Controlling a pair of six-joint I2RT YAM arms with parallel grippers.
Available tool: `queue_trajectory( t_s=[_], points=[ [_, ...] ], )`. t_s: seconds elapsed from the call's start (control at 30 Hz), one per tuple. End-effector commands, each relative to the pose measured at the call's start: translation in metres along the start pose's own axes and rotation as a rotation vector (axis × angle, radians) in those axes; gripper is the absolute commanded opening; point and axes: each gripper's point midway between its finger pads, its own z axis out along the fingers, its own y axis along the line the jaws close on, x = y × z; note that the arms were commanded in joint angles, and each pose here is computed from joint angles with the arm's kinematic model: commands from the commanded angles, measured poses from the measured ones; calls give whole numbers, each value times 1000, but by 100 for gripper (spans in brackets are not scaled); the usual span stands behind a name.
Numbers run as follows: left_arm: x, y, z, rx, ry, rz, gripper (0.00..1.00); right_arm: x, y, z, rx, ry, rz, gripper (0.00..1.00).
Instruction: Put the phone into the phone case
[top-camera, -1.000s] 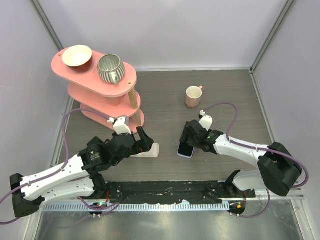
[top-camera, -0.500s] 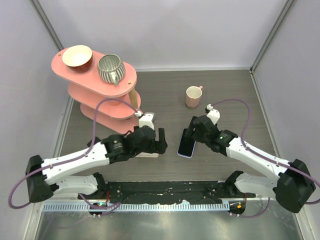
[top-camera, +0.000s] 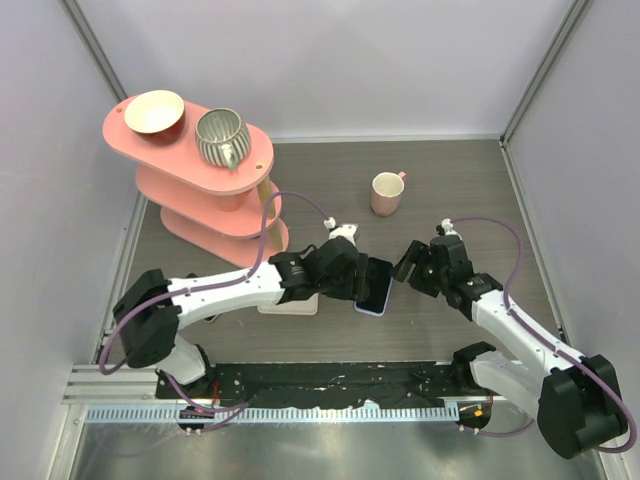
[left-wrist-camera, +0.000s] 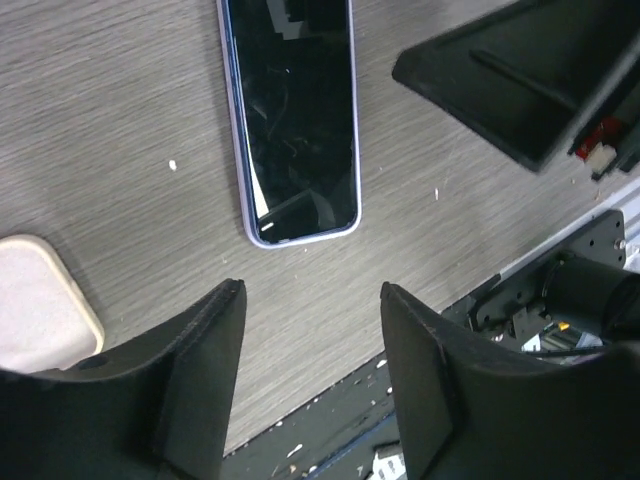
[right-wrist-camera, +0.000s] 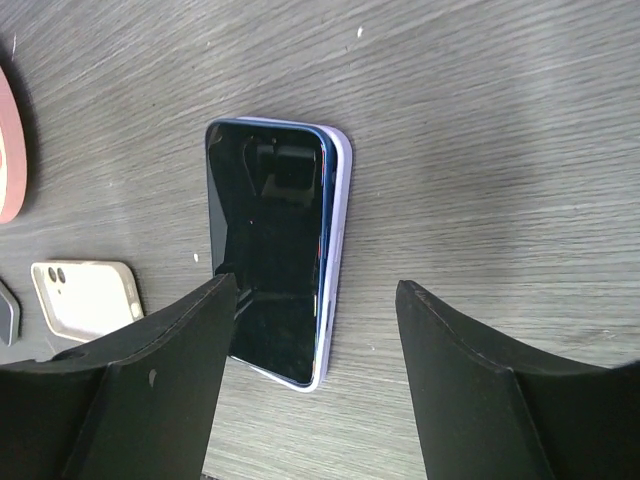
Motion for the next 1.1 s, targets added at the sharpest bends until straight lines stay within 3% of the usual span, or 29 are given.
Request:
queue_trajectory(
  t_s=[0.0, 0.43, 0.67, 0.9, 1.07],
  points=[
    [-29, -18, 15, 71, -25, -74, 57, 4, 5, 1, -89, 10, 21, 70],
    [-31, 11, 86, -13, 76, -85, 38, 18, 4, 0, -158, 19, 76, 64],
    [-24, 1, 105, 80, 117, -100, 34, 18, 3, -2, -173, -10, 89, 63],
    [-14, -3, 110, 116, 152, -110, 30, 18, 0, -3, -175, -29, 86, 61],
    [-39, -19, 91, 200, 106, -142, 32, 15, 4, -5, -208, -60, 84, 61]
  ],
)
